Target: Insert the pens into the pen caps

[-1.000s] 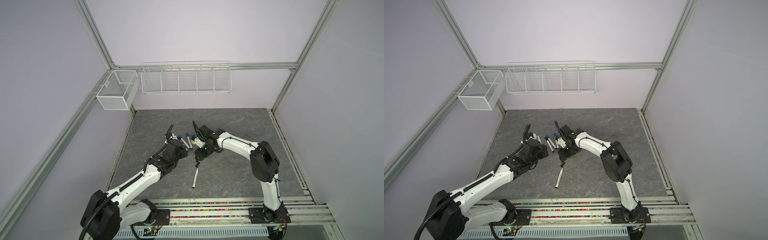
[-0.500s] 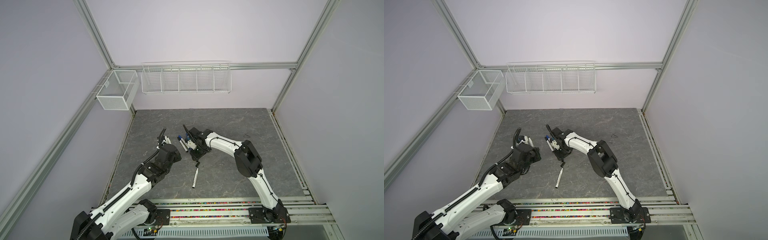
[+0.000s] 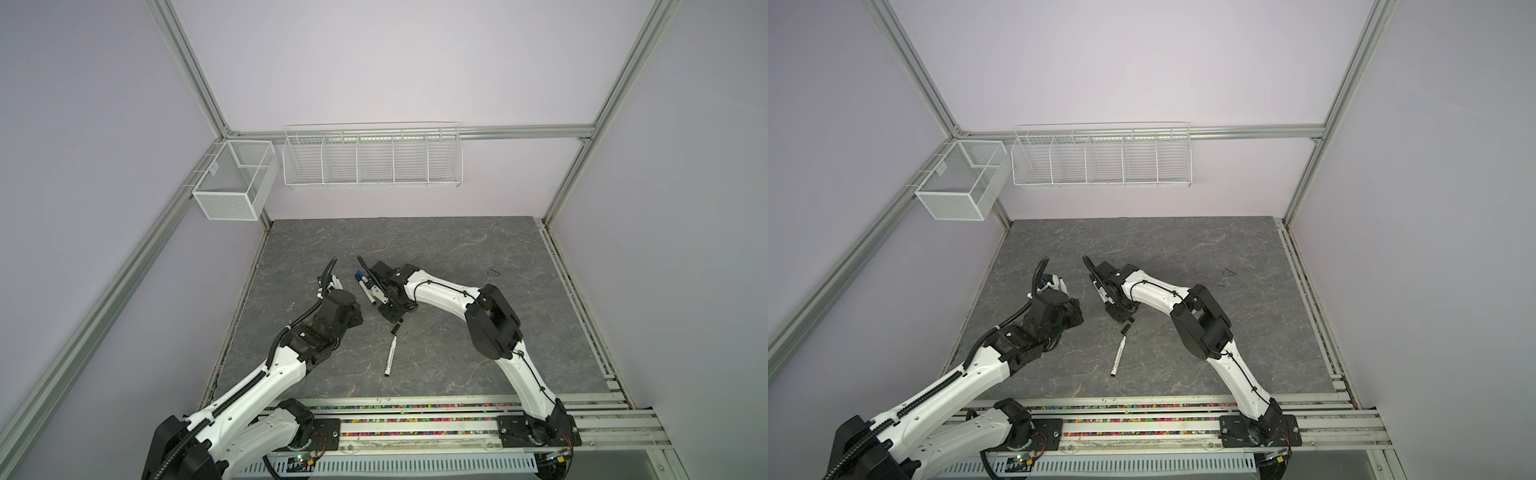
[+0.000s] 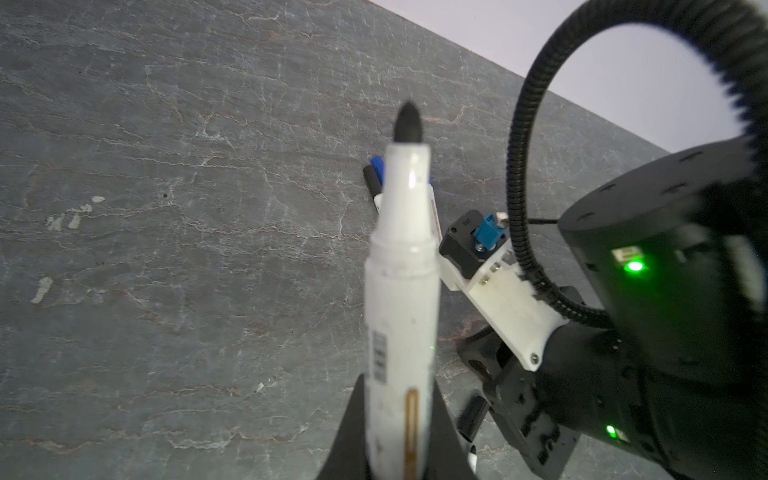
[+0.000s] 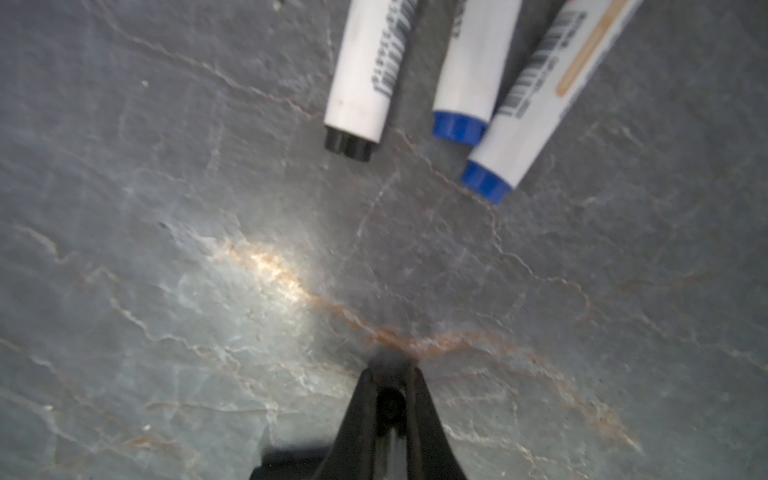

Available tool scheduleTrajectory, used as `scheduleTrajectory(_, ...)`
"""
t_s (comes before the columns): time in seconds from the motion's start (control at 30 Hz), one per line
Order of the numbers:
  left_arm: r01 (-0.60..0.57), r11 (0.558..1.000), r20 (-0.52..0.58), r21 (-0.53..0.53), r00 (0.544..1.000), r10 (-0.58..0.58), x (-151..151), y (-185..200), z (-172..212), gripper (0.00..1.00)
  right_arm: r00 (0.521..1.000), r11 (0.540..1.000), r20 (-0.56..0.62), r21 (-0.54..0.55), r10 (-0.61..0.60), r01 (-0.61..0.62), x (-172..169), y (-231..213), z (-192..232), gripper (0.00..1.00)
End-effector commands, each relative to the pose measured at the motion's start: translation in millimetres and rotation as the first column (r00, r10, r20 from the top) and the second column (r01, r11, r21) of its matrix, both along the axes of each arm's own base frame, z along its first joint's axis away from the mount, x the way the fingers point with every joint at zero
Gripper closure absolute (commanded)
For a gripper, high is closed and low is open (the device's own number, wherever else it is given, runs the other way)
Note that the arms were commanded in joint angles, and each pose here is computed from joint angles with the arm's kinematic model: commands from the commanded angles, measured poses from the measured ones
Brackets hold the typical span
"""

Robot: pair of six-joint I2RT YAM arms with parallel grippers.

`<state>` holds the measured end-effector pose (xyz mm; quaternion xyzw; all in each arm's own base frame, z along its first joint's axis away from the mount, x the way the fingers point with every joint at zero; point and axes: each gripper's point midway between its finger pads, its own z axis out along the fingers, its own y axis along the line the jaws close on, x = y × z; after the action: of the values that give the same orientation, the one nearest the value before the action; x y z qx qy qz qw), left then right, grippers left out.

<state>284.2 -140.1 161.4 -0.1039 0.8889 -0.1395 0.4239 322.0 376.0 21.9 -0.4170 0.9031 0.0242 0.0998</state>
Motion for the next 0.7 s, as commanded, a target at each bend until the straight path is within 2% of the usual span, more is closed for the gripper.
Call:
scheduleTrajectory(0.0, 0.041, 0.999, 0.030, -0.016, 0.999, -0.040, 10.1, -13.2, 14.8, 1.00, 0.999, 0.994, 0.022, 0.098, -0.040, 0.037, 5.8, -4.8, 25.4, 0.90)
scheduleTrajectory(0.07, 0.055, 0.998, 0.024, -0.019, 0.998, -0.054, 12.1, -17.8, 14.0, 1.00, 0.996, 0.974, 0.034, 0.212, -0.085, 0.076, 13.8, -5.2, 52.6, 0.92)
scheduleTrajectory(0.17, 0.125, 0.991, 0.028, -0.041, 0.992, -0.124, 13.6, -32.7, 13.8, 1.00, 0.987, 0.917, 0.030, 0.374, -0.160, 0.137, 24.5, -15.4, 96.4, 0.92)
scheduleTrajectory(0.23, 0.186, 0.981, 0.021, -0.058, 0.983, -0.185, 12.7, -44.8, 10.1, 1.00, 0.976, 0.862, 0.019, 0.473, -0.216, 0.181, 31.6, -28.6, 124.3, 0.93)
scheduleTrajectory(0.33, 0.308, 0.948, 0.004, -0.079, 0.951, -0.309, 8.2, -70.2, 2.7, 1.00, 0.955, 0.737, -0.023, 0.630, -0.297, 0.244, 40.0, -53.0, 168.8, 0.93)
scheduleTrajectory(0.43, 0.469, 0.880, 0.035, -0.078, 0.883, -0.467, -3.2, -106.6, 5.8, 1.00, 0.934, 0.582, -0.067, 0.765, -0.352, 0.274, 44.6, -75.2, 210.9, 0.93)
scheduleTrajectory(0.5, 0.594, 0.803, 0.098, -0.059, 0.804, -0.587, -16.0, -135.6, 18.7, 1.00, 0.926, 0.481, -0.088, 0.834, -0.367, 0.270, 45.2, -87.7, 238.2, 0.93)
scheduleTrajectory(0.6, 0.699, 0.712, 0.160, -0.059, 0.711, -0.685, -29.1, -162.8, 30.8, 1.00, 0.921, 0.377, -0.101, 0.891, -0.376, 0.252, 42.5, -98.5, 266.0, 0.93)
scheduleTrajectory(0.67, 0.730, 0.680, 0.174, -0.066, 0.679, -0.713, -31.7, -172.4, 33.4, 1.00, 0.929, 0.343, -0.097, 0.911, -0.358, 0.227, 38.1, -97.7, 278.5, 0.93)
